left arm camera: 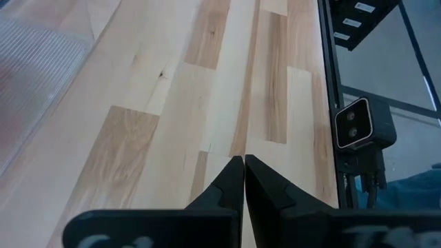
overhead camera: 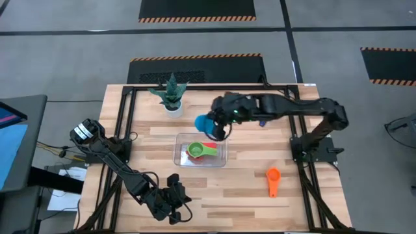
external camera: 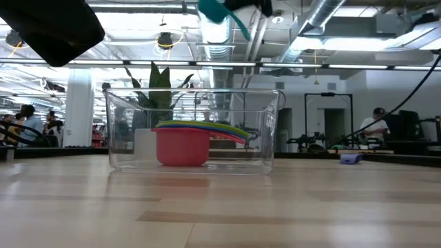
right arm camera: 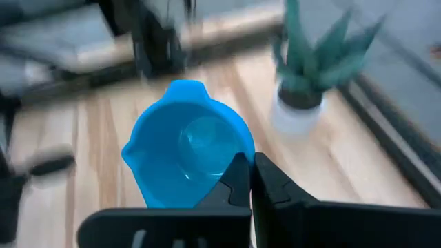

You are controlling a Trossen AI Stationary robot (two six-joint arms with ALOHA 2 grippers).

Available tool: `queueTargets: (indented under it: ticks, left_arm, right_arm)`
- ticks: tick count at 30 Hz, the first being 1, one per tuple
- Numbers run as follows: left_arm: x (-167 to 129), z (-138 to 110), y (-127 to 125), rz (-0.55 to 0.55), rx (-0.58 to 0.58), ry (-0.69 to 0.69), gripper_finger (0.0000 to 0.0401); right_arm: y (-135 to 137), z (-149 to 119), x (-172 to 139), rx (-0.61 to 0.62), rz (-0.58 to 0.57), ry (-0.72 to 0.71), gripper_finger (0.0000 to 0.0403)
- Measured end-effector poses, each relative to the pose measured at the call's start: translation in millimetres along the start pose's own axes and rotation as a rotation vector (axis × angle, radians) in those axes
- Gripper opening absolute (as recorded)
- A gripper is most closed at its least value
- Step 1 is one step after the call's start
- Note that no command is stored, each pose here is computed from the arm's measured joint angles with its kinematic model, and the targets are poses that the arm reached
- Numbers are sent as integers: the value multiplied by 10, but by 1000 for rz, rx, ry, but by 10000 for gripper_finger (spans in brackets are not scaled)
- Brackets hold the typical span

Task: Nest measuring cups in basket
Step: Stack the light blue measuring cup into the green measuring cup

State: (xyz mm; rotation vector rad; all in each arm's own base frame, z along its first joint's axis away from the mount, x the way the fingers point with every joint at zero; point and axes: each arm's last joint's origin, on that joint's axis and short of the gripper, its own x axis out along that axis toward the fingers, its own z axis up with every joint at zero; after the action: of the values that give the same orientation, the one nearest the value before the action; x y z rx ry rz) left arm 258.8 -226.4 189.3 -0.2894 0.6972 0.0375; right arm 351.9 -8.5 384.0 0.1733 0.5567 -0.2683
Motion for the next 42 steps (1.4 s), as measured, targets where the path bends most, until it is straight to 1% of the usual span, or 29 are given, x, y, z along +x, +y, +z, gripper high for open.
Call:
queueTargets:
  ticks: [1, 3, 6, 12, 14, 16, 18, 26, 30, 32, 34, 35, 38, 42]
  left_arm:
    - [0, -1, 1, 1, -1, 0, 0]
    - [0, -8, 9, 8, 2, 8, 0]
    - [0, -9, 12, 11, -11, 9, 0]
    - [1, -9, 11, 10, -12, 9, 0]
    - [1, -8, 12, 11, -12, 9, 0]
    - [1, -8, 12, 10, -12, 9, 0]
    - [1, -8, 12, 10, -12, 9, 0]
    - [1, -8, 11, 10, -13, 9, 0]
    - [1, -7, 11, 10, -13, 9, 0]
    - [1, -8, 11, 10, -12, 9, 0]
    - [1, -8, 12, 10, -12, 10, 0]
    - [1, -9, 13, 11, -11, 10, 0]
    - [1, -9, 14, 13, -12, 10, 0]
    - [1, -7, 13, 14, -19, 5, 0]
  right_arm:
    - [-15, -1, 60, -19, 13, 36, 4]
    - [13, 99, 161, -54, 45, 29, 4]
    - [80, 208, 272, -137, 62, 76, 4]
    - [181, 294, 550, -249, 78, 225, 4]
    - [194, 260, 617, -279, 83, 295, 4]
    - [223, 229, 707, -308, 88, 329, 4]
    - [258, 124, 812, -346, 91, 402, 4]
    - [481, -203, 1202, -490, 134, 523, 4]
    - [540, -318, 1359, -518, 142, 550, 4]
    - [536, -340, 1380, -533, 145, 561, 4]
    - [547, -329, 1422, -552, 152, 534, 4]
    - [547, -322, 1457, -550, 152, 515, 4]
    - [498, -369, 1505, -550, 143, 550, 4]
    - [461, -354, 1529, -536, 138, 544, 4]
